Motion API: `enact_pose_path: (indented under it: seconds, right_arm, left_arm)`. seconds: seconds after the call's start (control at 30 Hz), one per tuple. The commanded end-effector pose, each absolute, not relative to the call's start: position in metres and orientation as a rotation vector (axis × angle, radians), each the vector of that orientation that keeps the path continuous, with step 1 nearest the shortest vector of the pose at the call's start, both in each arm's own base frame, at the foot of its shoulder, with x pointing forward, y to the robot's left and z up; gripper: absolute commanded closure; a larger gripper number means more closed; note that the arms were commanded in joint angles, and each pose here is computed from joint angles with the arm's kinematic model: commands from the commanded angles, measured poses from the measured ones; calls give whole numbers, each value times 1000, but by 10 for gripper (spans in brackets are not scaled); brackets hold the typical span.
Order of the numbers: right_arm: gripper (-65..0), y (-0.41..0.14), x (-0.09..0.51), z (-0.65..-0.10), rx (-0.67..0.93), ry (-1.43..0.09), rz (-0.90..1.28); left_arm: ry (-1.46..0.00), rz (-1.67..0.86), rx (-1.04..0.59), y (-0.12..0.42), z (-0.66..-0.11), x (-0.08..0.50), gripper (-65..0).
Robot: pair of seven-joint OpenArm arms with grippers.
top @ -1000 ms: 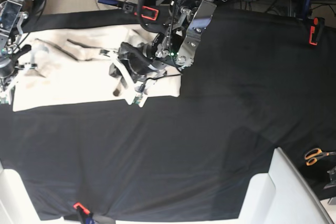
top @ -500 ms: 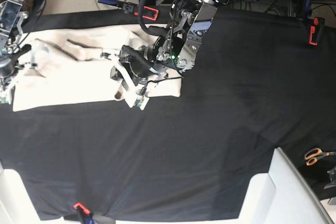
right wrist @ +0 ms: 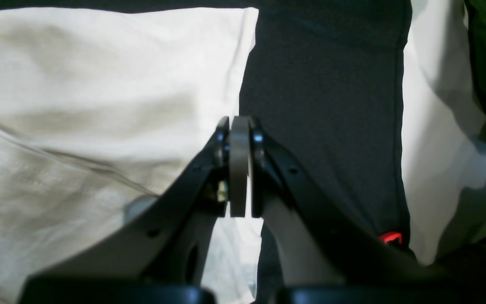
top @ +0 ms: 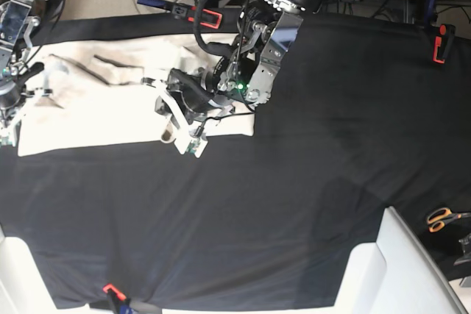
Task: Fold the T-shirt properly
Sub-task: 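Lay the folded end down with the left gripper and press it flat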
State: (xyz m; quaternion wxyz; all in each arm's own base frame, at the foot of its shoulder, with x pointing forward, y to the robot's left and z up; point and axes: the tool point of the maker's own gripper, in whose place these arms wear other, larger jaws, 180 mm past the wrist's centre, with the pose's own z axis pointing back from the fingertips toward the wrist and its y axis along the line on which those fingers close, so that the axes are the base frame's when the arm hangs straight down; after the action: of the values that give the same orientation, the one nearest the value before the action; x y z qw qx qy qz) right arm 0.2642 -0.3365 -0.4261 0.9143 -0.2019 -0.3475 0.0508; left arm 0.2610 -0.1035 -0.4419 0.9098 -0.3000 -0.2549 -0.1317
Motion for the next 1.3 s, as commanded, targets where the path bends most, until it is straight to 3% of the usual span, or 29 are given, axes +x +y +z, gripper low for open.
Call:
enact_pose_path:
  seconds: [0.0, 0.17, 0.23, 0.43, 0.63, 0.67, 0.73, 0.83, 1.03, 1.27]
  right_arm:
    - [-2, -344, 275, -411, -442, -764, 106]
    - [-2, -343, 275, -411, -441, -764, 108]
    - [-2, -343, 275, -411, -441, -764, 108]
    - [-2, -343, 275, -411, -441, -764, 108]
    - [-3, -343, 275, -411, -441, -764, 108]
    - [-3, -343, 275, -411, -441, -764, 108]
    - [-3, -343, 275, -411, -441, -764, 108]
    - [-3, -343, 275, -411, -441, -764, 108]
    - [-3, -343, 275, -411, -441, -764, 108]
    - [-3, -343, 275, -411, -441, -763, 107]
  left_arm:
    - [-567, -275, -653, -113, -428, 270, -194]
    - [-587, -283, -653, -115, -421, 280, -364]
    - [-596, -286, -652, -115, -419, 284, -402]
    - [-628, -358, -666, -131, -403, 296, -411]
    - [-597, -312, -869, -162, -369, 308, -403]
    - [-602, -302, -892, -163, -362, 312, -397]
    - [-631, -304, -890, -157, -353, 317, -293]
    - [-648, -236, -809, -125, -360, 320, 0]
    - [-594, -72, -641, -63, -391, 298, 0]
    - [-430, -31, -607, -58, -420, 257, 0]
